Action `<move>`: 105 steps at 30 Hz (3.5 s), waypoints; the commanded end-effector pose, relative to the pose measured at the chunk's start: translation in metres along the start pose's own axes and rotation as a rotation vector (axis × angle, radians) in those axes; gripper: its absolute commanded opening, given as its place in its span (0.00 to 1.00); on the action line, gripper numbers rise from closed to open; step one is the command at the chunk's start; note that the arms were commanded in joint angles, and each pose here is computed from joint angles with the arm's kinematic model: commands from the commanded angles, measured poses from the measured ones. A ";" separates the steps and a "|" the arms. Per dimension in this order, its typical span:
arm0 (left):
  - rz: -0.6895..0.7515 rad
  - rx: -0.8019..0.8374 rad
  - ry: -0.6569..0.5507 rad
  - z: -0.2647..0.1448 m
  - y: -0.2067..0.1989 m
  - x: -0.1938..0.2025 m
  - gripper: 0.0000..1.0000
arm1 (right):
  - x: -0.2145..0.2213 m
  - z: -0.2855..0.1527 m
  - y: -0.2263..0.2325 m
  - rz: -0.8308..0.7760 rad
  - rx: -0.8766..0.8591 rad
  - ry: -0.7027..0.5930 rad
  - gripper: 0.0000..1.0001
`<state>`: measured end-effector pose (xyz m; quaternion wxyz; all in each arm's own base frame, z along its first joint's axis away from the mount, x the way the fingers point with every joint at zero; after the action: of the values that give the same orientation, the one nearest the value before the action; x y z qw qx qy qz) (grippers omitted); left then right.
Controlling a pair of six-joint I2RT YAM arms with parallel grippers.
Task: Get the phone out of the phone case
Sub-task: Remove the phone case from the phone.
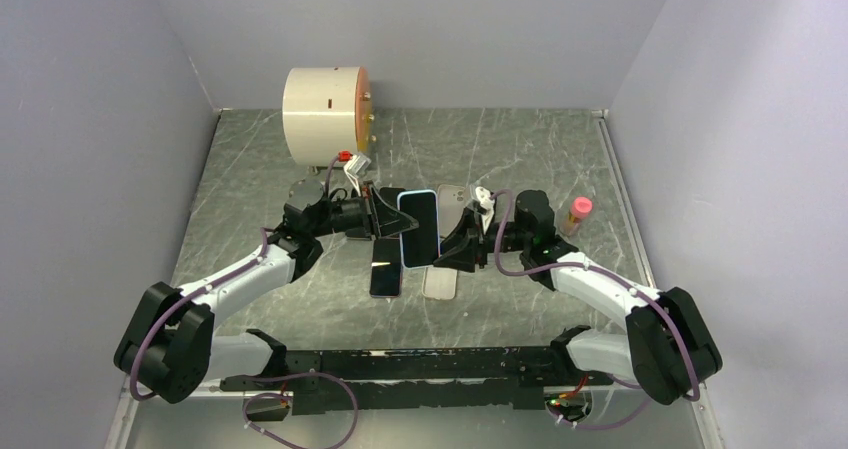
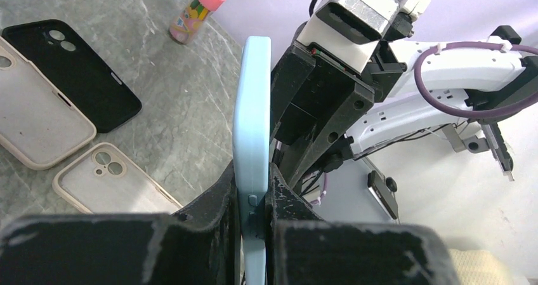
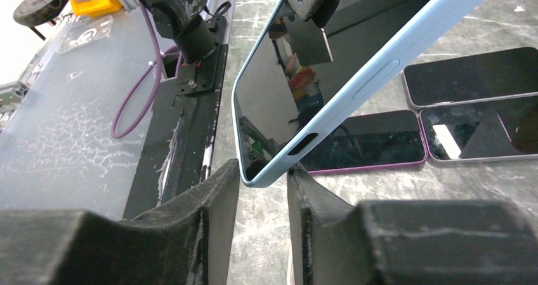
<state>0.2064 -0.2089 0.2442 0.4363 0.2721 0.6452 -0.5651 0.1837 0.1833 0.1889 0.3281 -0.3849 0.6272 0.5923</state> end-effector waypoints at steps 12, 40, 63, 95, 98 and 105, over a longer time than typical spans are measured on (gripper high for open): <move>0.065 0.031 -0.055 0.000 -0.016 -0.030 0.03 | -0.016 0.012 0.013 -0.331 -0.080 -0.021 0.12; -0.047 0.193 0.040 0.001 -0.030 -0.032 0.03 | -0.045 0.030 -0.004 -0.598 -0.033 -0.045 0.00; -0.092 0.144 0.003 -0.005 -0.028 -0.016 0.03 | -0.080 0.021 -0.015 -0.435 0.213 -0.466 0.00; -0.096 -0.301 -0.537 -0.014 -0.005 -0.057 0.02 | -0.008 0.039 0.019 0.209 0.201 -0.820 0.77; -0.094 -0.277 -0.571 -0.016 -0.010 -0.063 0.02 | -0.009 0.047 0.019 0.236 0.162 -0.812 0.77; -0.120 -0.213 -0.617 -0.014 -0.014 -0.066 0.02 | -0.025 0.061 0.026 0.211 0.093 -0.821 0.77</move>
<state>0.2285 -0.1911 0.2737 0.5656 0.0066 0.6337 -0.5277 0.1703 0.2407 0.1601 0.4522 -0.0284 0.6325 0.6283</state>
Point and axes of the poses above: each gripper's point midway between its finger pads, its own z axis out along the fingers, its own y axis along the line the jaws close on, x = y × z, the point moved 9 cm from there along -z, back along the fingers, and after that the axes turned 14 degrees about z, right-handed, at the moved point
